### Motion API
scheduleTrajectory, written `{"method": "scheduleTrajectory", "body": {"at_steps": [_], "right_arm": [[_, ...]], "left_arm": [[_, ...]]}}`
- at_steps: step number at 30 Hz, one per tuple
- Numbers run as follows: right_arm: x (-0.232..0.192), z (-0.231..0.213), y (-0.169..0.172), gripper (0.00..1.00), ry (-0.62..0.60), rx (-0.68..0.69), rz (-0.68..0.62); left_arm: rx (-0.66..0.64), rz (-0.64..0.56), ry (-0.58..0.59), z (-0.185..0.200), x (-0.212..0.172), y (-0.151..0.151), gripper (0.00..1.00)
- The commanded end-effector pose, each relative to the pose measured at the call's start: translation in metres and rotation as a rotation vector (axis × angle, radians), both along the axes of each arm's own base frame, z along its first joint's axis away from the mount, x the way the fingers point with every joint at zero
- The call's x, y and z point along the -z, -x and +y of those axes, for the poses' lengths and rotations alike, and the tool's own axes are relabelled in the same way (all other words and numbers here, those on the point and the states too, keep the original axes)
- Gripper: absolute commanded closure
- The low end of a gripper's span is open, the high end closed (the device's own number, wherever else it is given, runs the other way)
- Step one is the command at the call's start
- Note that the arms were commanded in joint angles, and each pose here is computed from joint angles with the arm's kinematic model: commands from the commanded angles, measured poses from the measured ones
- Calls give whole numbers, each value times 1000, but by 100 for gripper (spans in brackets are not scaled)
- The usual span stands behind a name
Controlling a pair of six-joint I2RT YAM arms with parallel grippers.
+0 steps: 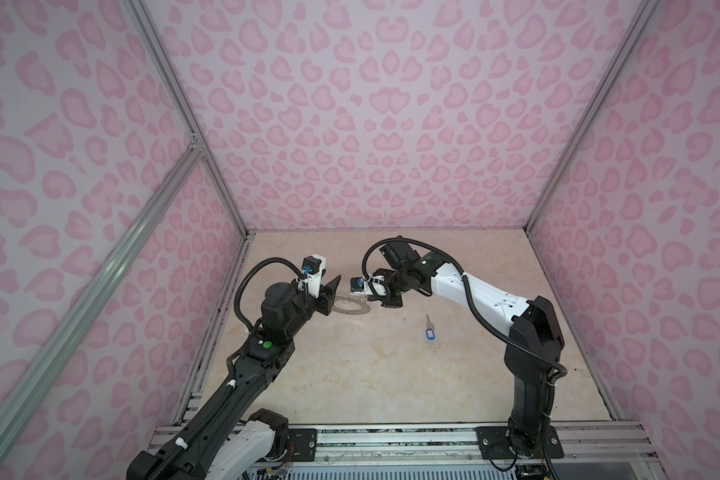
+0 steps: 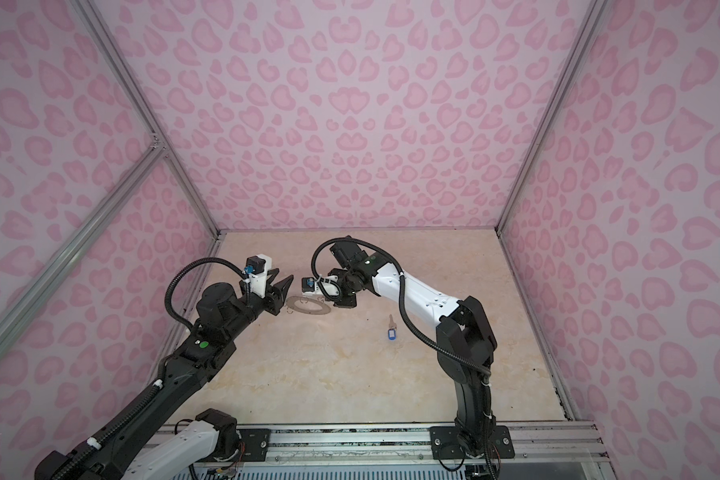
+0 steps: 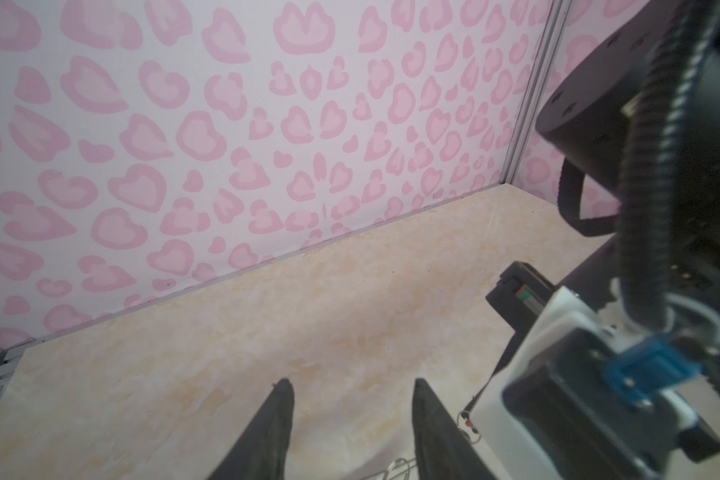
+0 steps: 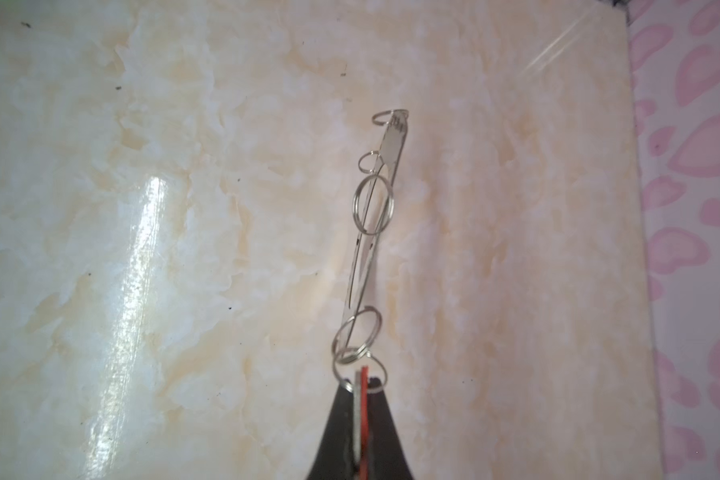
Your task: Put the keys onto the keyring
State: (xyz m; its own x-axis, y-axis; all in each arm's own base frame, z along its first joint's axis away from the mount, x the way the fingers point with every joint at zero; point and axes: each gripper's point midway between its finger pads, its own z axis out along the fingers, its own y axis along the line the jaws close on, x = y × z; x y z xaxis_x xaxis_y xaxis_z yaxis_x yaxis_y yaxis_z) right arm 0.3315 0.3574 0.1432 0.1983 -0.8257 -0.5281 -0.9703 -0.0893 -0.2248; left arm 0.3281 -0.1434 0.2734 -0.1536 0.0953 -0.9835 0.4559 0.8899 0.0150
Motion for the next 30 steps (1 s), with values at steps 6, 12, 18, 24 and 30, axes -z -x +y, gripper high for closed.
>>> {"method": "scheduleTrajectory", "body": {"at_steps": [6,12,18,24,30], "right_arm": [[52,-52,-9,100,92,20,58],[76,-91,-17,100,138,72,84],[95,-116,-28,100,187,132,109],[111,-135,-33,100,237,181,135],[120,-153,-44,100,288,218,130]], "left_arm": [[-24,61,7,1,11,-6,53],[-1,101,20,-6,17,-10,53],[20,146,24,-13,27,-16,53],[51,192,24,-22,39,-22,53],[69,234,21,-28,50,-29,53]]}}
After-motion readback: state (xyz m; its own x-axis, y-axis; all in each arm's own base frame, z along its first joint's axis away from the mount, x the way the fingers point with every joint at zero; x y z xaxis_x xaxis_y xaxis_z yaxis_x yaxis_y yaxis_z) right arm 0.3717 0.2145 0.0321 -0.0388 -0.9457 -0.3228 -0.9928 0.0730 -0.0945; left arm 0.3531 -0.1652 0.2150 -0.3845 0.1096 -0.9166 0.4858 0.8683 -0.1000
